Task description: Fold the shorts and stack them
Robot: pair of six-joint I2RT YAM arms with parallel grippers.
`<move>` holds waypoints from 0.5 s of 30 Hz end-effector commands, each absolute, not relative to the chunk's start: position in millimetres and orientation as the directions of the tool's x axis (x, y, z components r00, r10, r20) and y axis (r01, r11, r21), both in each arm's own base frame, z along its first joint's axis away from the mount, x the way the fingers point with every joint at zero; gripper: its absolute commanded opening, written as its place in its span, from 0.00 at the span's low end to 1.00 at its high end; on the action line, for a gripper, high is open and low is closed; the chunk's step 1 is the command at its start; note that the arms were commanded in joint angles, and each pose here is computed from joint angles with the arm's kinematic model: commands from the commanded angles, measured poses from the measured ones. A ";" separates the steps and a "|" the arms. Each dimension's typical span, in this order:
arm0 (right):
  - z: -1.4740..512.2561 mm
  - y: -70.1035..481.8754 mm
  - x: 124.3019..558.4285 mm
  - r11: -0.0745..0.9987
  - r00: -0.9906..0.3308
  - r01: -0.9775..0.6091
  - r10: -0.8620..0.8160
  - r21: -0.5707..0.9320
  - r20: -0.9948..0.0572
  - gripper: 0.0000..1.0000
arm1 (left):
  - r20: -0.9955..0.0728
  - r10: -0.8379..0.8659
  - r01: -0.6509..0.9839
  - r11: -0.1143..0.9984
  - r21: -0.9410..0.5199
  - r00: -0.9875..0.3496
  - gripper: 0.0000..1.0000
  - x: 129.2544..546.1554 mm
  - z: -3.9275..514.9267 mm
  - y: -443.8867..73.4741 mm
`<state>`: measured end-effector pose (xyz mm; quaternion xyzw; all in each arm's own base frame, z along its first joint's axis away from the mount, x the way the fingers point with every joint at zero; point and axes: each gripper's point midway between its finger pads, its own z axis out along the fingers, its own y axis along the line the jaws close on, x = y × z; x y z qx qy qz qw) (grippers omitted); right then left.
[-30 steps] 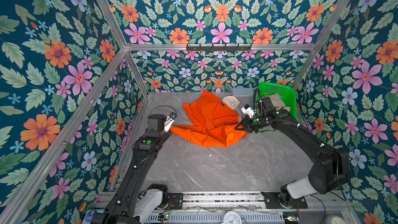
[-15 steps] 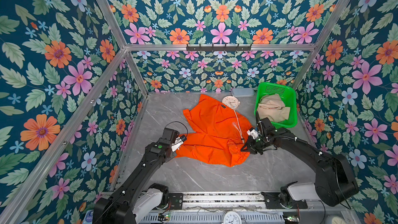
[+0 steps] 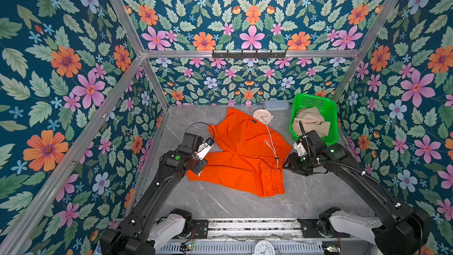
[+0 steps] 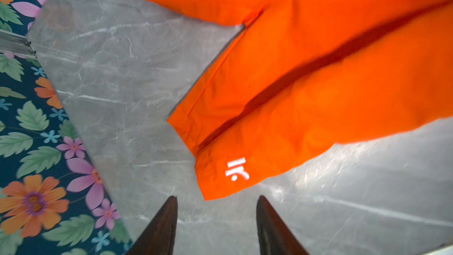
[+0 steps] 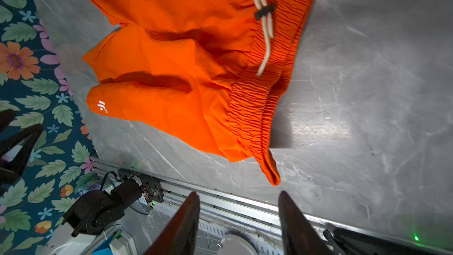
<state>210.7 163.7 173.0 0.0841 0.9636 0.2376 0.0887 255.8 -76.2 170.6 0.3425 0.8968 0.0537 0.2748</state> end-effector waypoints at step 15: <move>50.2 227.3 210.9 0.926 -0.991 0.130 0.117 0.354 0.056 0.50 | -0.692 -0.046 0.162 0.959 -0.231 -0.720 0.53 313.4 125.9 -115.8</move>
